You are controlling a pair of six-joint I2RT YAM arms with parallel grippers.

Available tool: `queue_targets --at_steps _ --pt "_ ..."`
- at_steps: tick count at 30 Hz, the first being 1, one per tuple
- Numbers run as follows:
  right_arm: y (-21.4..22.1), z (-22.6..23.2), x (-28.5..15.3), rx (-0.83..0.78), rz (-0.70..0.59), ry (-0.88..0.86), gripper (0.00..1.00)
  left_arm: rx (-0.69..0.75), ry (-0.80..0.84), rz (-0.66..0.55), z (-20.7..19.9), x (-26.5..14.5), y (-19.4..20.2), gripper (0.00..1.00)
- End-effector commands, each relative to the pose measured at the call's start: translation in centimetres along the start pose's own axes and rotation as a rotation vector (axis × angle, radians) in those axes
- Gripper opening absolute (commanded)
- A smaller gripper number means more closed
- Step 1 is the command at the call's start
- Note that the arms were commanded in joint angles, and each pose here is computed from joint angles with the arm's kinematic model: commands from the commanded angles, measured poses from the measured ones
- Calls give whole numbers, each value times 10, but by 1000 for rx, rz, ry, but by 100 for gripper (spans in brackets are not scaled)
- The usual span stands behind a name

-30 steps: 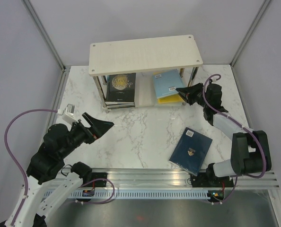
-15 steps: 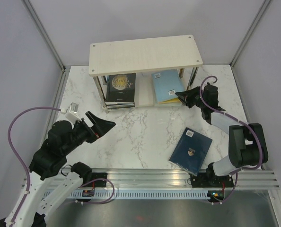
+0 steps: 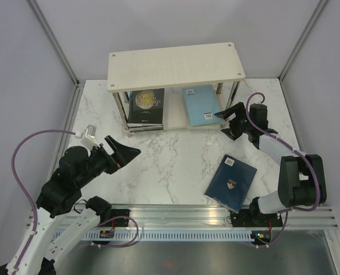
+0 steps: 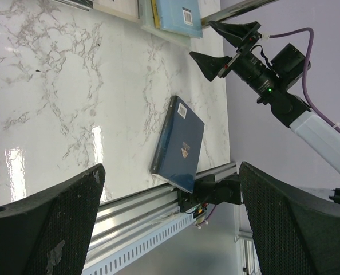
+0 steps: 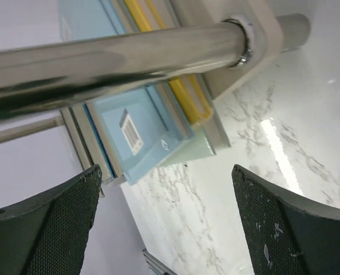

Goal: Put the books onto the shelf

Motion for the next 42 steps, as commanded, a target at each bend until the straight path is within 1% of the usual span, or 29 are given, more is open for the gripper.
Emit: queue_targets --at_steps 1,3,4,5,6,7,8,9,11,12,13,14,16,17,18,20,21,24,25,27,28,29,32,33,35,36,37,41,42 --pt "-4 0 -19 -77 6 67 98 27 28 17 2 2 3 100" --pt "-11 7 -35 -146 -9 79 98 26 29 45 4 4 6 100" --pt "-6 1 -43 -156 27 151 98 25 19 65 8 8 8 100" --pt "-9 9 -57 -263 13 160 98 24 15 87 9 12 10 100" --pt "-12 5 -64 -301 -16 231 98 24 34 129 9 15 14 100" --pt "-13 -8 -78 -294 3 341 98 19 37 168 15 22 19 100" --pt "-14 -8 -89 -346 -4 387 98 15 38 212 17 31 22 100" --pt "-17 -16 -96 -360 -24 471 98 21 112 259 12 36 24 100" --pt "-8 -35 -109 -358 28 588 98 -4 95 355 26 61 34 100" --pt "-4 -43 -112 -353 41 635 98 -4 136 395 24 70 37 100" --pt "-1 -52 -120 -349 46 703 98 -2 134 420 27 78 41 100" --pt "4 -63 -123 -338 67 749 98 10 100 474 30 92 49 100" --pt "11 -76 -131 -319 87 843 98 58 118 497 20 106 54 100" --pt "18 -82 -134 -304 106 861 98 76 107 519 18 114 59 100" --pt "24 -86 -138 -286 127 876 98 111 90 562 14 127 70 100" --pt "37 -95 -144 -268 148 875 98 138 88 594 9 144 82 100" --pt "41 -99 -147 -263 154 885 98 150 59 632 10 159 95 100" --pt "46 -106 -158 -293 149 929 98 155 88 654 3 180 112 100" --pt "45 -104 -159 -298 142 922 98 157 73 669 7 194 119 100" --pt "48 -103 -159 -294 152 913 98 177 67 691 3 206 131 100" --pt "51 -106 -159 -291 161 920 98 181 28 718 11 218 140 100" --pt "53 -108 -157 -291 169 922 98 191 30 731 11 222 147 100" --pt "72 -111 -144 -272 212 862 98 200 28 765 12 239 162 99" --pt "82 -109 -136 -282 240 805 98 203 31 769 10 243 165 99" --pt "101 -121 -127 -244 299 783 98 203 16 789 15 250 173 99" --pt "110 -120 -120 -272 318 739 98 203 18 790 16 252 175 99" --pt "119 -124 -118 -255 360 710 98 200 15 794 17 254 177 99" --pt "132 -116 -110 -207 386 564 97 207 1 815 27 254 186 99" --pt "133 -113 -107 -187 371 531 97 209 -15 824 35 252 190 100"
Point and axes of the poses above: each gripper's point midway between its finger pads, its own x axis out along the fingers, its own z axis along the line the jaws close on, y = z × x, the point moved 9 cm from there along -x, back along the fingers, and after that the axes turned 6 degrees about -x, right-handed, at the moved point
